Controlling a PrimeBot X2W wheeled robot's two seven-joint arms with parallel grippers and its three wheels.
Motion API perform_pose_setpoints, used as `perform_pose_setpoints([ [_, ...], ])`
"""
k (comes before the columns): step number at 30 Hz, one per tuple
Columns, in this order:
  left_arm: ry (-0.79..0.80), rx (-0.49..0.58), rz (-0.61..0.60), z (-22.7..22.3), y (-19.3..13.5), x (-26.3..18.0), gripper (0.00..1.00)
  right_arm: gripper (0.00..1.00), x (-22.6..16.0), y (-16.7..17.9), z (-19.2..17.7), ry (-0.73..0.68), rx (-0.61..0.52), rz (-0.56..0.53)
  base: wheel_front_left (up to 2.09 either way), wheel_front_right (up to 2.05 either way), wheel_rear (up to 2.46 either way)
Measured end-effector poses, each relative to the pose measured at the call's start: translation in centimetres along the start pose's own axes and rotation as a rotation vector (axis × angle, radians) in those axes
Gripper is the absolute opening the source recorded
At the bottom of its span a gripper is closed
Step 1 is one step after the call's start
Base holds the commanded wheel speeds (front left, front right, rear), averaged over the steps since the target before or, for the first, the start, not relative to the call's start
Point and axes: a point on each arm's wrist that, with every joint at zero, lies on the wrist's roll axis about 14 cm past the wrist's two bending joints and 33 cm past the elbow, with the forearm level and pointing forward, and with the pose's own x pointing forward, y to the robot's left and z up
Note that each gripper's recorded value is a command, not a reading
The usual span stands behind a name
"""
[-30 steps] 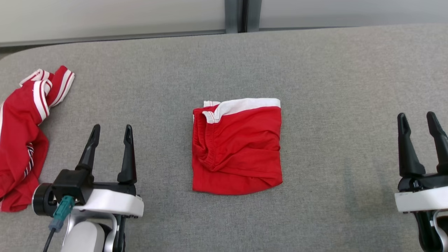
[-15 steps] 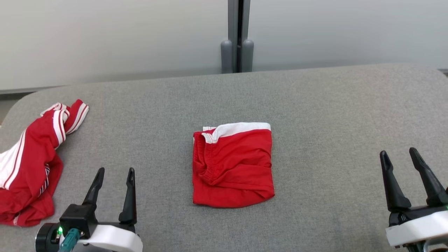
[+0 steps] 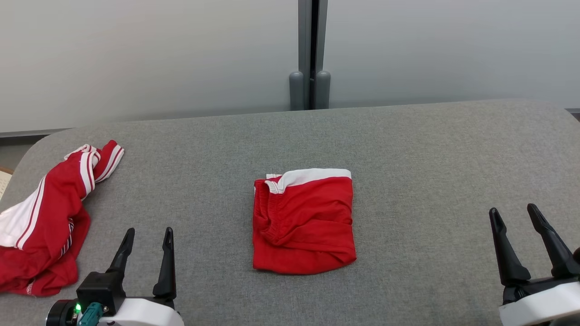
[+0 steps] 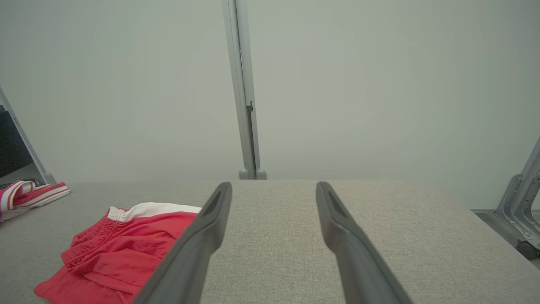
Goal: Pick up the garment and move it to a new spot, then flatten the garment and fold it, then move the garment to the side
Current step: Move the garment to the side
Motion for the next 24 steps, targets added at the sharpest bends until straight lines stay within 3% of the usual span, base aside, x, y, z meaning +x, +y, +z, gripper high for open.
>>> perform_pose_setpoints([
  [24,-0.057,-0.009,0.025,1.1,0.7,1.8,1.0,1.0,1.9,0.3,-1.0,0.037,0.003,0.016,0.0,0.0,0.0],
])
